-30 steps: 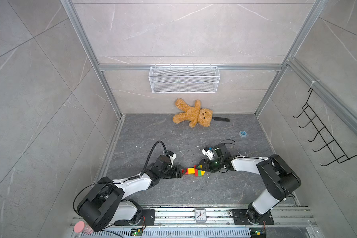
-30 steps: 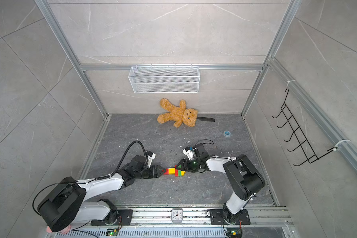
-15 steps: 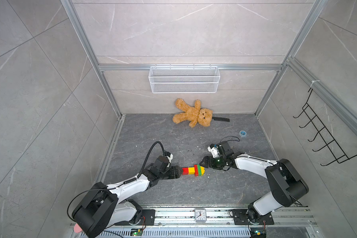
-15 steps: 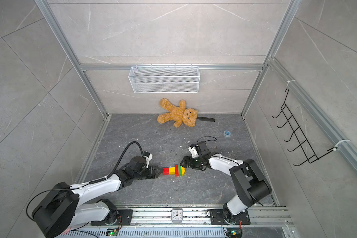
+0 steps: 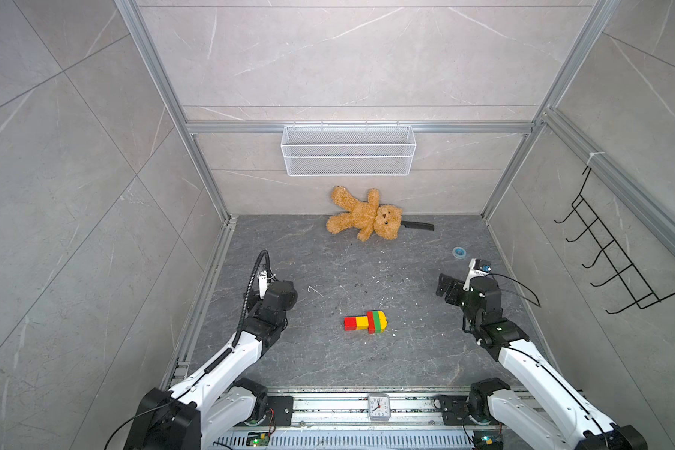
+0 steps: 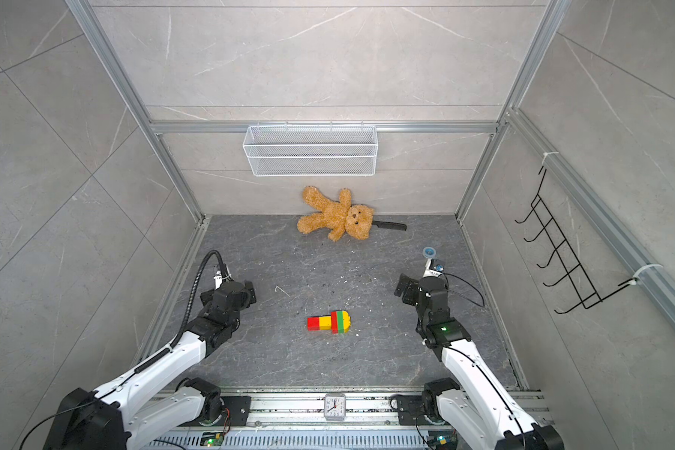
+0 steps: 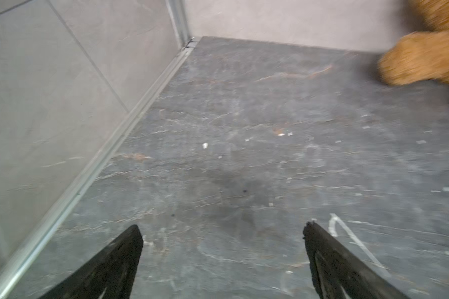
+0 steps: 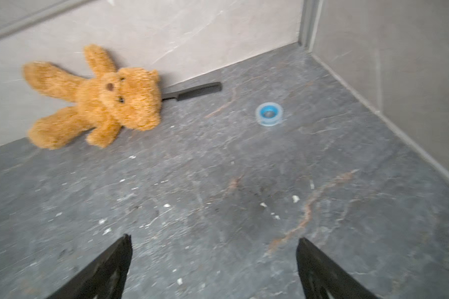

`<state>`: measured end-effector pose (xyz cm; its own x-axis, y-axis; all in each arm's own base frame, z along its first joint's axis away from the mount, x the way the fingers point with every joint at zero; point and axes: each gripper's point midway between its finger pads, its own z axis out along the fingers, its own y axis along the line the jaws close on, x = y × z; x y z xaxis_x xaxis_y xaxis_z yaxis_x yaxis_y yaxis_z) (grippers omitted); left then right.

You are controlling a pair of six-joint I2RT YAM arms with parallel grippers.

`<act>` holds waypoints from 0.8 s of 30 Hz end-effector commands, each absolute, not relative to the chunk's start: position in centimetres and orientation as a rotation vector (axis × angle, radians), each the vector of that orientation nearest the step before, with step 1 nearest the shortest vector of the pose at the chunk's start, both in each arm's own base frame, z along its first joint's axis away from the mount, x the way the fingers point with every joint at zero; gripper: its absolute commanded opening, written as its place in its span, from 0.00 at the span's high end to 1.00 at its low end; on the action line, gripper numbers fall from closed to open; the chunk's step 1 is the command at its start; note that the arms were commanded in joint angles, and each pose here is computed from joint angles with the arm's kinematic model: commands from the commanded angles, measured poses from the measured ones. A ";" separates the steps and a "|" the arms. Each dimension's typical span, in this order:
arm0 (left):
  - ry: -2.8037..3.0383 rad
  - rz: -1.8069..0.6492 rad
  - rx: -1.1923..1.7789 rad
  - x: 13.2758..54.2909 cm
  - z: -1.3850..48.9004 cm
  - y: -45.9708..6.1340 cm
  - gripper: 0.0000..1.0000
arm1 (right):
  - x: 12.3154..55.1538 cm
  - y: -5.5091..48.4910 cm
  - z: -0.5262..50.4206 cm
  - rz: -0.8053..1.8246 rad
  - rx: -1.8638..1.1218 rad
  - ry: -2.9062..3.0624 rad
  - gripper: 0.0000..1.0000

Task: Assemble an ice cream with lego
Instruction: Reset both arms

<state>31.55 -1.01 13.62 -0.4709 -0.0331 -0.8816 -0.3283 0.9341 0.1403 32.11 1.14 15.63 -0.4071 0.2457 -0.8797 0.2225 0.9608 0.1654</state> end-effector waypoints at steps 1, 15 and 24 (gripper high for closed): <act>1.872 0.484 -0.221 33.7 16.4 0.8 0.01 | 33.2 -2.1 15.1 -0.204 0.372 1.889 0.00; 1.874 0.300 -0.120 37.6 10.6 2.4 0.01 | 36.1 -0.4 11.2 -0.163 0.146 1.765 0.00; 1.941 0.194 -0.204 38.0 8.7 4.3 0.01 | 38.0 -0.5 10.0 -0.188 0.145 1.851 0.00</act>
<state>36.72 5.17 6.99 -0.4347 -0.0294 -0.9001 -0.2680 0.9584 0.0981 37.72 -0.58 9.72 -0.2794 0.0120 -0.9601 0.2093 0.9766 -0.0487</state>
